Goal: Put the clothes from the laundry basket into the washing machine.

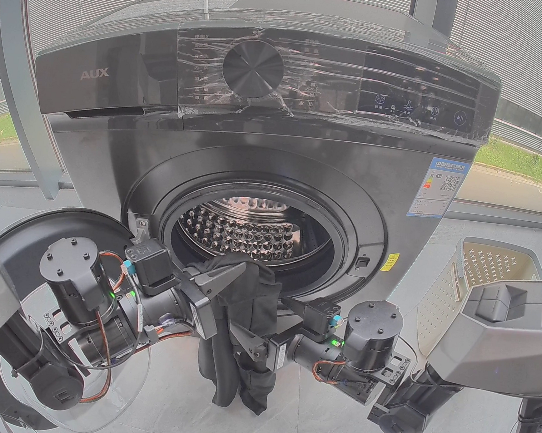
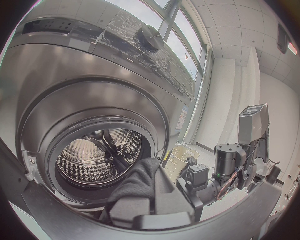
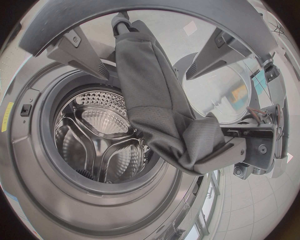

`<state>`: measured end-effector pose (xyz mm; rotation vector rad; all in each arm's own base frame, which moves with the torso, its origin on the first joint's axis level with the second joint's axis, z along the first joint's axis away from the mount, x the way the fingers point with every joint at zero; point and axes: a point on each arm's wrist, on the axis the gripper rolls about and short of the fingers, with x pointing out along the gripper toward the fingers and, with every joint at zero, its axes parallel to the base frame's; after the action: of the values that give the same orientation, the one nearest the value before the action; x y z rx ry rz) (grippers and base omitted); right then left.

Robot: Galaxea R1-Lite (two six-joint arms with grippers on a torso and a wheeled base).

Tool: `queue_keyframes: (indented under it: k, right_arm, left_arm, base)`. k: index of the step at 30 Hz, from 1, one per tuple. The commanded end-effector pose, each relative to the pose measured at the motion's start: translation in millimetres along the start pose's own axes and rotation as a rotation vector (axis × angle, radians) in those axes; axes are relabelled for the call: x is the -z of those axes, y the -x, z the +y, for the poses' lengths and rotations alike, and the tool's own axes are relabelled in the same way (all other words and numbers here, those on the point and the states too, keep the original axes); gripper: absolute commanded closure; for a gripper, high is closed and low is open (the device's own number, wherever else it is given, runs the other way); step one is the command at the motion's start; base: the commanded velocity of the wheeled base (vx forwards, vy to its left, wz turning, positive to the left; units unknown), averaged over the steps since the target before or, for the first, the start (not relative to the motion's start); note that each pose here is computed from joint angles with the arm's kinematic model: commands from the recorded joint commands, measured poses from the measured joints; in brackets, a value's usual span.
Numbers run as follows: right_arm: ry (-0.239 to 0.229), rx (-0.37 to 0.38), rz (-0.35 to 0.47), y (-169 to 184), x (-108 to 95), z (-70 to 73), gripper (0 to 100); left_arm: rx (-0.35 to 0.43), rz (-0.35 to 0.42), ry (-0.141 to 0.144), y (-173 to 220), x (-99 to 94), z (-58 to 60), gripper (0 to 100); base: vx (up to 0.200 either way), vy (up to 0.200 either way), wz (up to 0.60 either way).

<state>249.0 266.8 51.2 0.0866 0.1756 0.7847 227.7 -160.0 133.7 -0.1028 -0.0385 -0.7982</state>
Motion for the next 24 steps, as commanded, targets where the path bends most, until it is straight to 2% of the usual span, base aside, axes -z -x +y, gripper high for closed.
queue_keyframes:
  k: [1, 7, 8, 20, 21, 24]
  right_arm:
    - [-0.001, 0.013, 0.003, -13, 10, -5.6, 0]
    - [-0.002, 0.019, -0.009, -18, 10, -6.3, 0]
    - [-0.002, 0.018, -0.015, -19, 9, -6.1, 100]
    - [-0.001, -0.004, -0.049, -16, 5, 1.0, 100]
    - [-0.001, -0.007, -0.051, -15, 4, 2.3, 100]
    - [-0.002, -0.008, -0.046, -8, 1, 3.6, 100]
  left_arm:
    - [0.006, -0.004, 0.002, 1, -1.6, -1.4, 100]
    - [0.014, -0.007, 0.002, 2, -2.3, -3.4, 100]
    - [0.018, -0.005, 0.002, 2, -1.9, -4.7, 100]
    - [0.008, 0.008, 0.001, 2, 1.3, -1.4, 100]
    - [0.004, 0.015, 0.001, 2, 3.3, -0.4, 0]
    - [-0.006, 0.019, 0.011, 2, 4.2, 2.4, 0]
  base:
    - [0.000, 0.000, 0.00]
    - [0.000, 0.000, 0.00]
    - [0.000, 0.000, 0.00]
    - [0.000, 0.000, 0.00]
    - [0.000, 0.000, 0.00]
    - [0.000, 0.000, 0.00]
